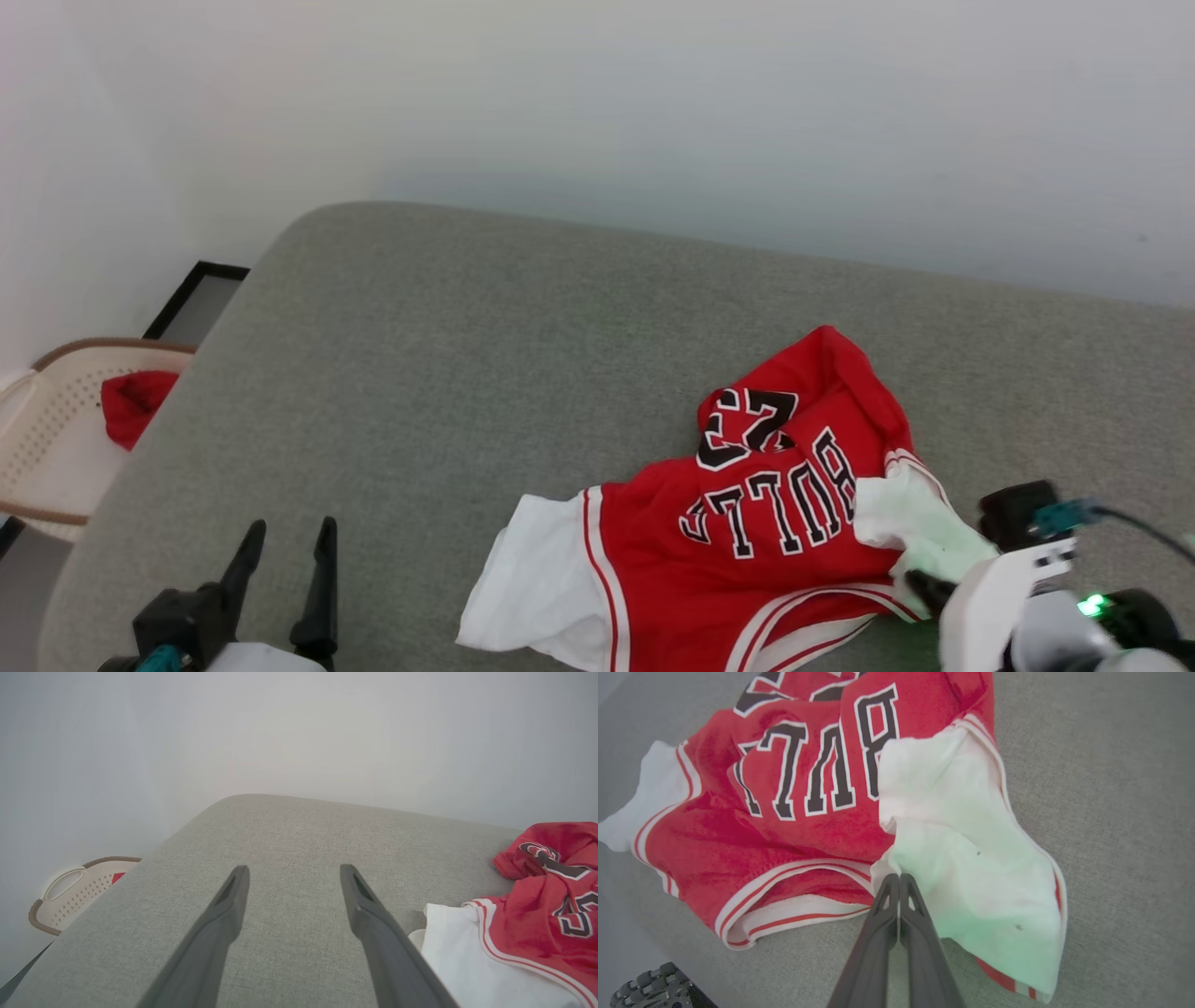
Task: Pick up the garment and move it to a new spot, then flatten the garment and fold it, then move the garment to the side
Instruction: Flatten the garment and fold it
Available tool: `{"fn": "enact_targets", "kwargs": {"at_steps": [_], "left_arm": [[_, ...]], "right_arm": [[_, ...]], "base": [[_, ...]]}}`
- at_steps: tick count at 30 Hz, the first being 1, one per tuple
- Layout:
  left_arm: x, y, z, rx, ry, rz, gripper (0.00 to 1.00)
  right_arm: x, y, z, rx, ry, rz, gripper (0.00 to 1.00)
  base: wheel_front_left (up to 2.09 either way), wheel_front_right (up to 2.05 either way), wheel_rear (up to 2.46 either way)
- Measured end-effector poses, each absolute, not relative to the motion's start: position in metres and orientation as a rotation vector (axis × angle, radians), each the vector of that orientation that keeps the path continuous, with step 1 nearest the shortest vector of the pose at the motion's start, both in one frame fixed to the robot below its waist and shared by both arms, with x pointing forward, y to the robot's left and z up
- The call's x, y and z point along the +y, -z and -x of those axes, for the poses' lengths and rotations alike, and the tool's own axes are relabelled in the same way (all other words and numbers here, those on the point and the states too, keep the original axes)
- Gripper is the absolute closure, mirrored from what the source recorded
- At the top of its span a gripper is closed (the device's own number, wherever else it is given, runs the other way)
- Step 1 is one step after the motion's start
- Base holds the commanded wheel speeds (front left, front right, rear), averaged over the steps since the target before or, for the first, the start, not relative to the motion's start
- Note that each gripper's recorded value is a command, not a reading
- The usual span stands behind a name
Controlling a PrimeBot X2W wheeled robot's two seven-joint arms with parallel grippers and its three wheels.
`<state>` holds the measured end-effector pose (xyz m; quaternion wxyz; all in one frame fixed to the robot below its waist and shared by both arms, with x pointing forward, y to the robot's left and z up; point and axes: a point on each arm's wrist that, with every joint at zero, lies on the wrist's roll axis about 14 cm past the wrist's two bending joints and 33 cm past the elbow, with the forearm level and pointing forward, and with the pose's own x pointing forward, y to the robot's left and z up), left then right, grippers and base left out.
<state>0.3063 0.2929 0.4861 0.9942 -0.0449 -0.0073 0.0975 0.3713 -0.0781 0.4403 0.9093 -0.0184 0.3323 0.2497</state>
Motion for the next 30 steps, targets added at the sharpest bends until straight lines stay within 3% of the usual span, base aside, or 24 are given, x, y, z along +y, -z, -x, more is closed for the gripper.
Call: {"fn": "enact_targets", "kwargs": {"at_steps": [8, 20, 30], "left_arm": [[0.287, -0.489, -0.311, -0.023, -0.170, 0.085, 0.00], [0.278, -0.489, -0.319, -0.015, -0.128, 0.070, 0.00], [0.275, -0.487, -0.328, 0.000, -0.105, 0.055, 0.00]], "right_arm": [[-0.133, -0.465, -0.393, 0.590, -0.341, -0.043, 1.00], [-0.223, -0.453, -0.407, 0.536, -0.048, -0.090, 1.00], [-0.246, -0.426, -0.412, 0.565, 0.037, -0.110, 1.00]], "base": [[0.00, 0.00, 0.00], [0.00, 0.00, 0.00], [0.00, 0.00, 0.00]]}}
